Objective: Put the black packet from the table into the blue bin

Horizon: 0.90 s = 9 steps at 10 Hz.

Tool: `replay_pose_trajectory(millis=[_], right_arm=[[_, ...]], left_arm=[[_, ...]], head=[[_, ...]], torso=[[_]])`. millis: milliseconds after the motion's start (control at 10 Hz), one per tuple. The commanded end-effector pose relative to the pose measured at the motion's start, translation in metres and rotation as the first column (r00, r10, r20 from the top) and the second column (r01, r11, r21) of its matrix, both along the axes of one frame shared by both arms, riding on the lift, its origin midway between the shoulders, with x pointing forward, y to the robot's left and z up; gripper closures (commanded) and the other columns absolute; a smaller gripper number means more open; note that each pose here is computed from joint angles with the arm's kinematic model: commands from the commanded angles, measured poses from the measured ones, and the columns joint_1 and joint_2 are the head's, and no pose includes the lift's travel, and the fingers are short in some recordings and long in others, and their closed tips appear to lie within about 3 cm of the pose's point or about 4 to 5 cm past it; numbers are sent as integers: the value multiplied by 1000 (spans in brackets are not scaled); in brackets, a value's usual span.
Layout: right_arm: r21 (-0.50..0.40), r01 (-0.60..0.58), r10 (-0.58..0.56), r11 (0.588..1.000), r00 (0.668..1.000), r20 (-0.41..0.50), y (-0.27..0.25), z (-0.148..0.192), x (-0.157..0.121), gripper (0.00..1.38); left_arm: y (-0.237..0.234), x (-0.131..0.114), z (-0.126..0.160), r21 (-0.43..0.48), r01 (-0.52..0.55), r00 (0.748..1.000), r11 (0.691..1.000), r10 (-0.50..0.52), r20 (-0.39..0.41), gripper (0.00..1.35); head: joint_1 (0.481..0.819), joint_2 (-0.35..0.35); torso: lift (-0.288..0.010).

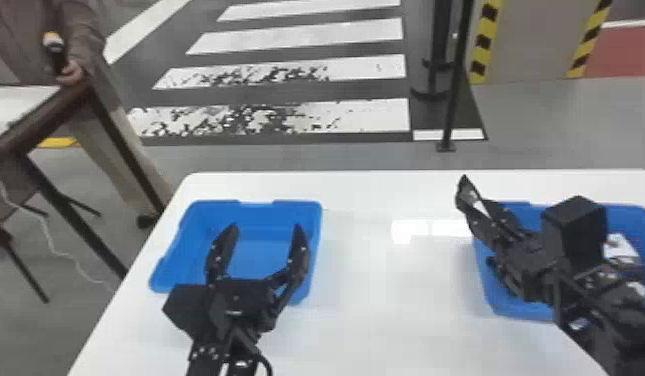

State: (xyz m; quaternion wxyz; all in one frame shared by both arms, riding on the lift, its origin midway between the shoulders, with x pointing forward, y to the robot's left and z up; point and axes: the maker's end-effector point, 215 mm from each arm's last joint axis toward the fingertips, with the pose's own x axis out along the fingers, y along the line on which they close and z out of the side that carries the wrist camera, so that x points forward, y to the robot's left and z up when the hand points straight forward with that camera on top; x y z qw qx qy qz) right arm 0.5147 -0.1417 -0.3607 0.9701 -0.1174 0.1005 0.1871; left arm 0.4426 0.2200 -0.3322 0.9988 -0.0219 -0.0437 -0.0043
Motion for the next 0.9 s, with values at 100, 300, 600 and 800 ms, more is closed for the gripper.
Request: replay_pose_trajectory(millis=[100, 300, 600, 800], right_arm=[[-114, 227, -229, 967, 973, -2, -121, -11, 10, 1082], [-145, 288, -298, 947, 953, -51, -164, -31, 15, 1042], [-131, 249, -252, 960, 968, -8, -154, -21, 17, 87], [-37, 199, -196, 979, 977, 80, -127, 16, 2, 128]], left_arm=[[1, -1, 0, -2, -1, 1000, 1000, 1, 0, 127], [1, -2, -1, -4, -1, 1000, 1000, 1, 0, 127], [3, -3, -1, -4, -3, 1000, 1000, 3, 0, 127], [3, -2, 0, -5, -4, 1000, 1000, 4, 3, 127]], head=[[695, 67], [695, -50], [695, -95], [695, -80]], torso=[[-110], [-110], [-110], [-110]])
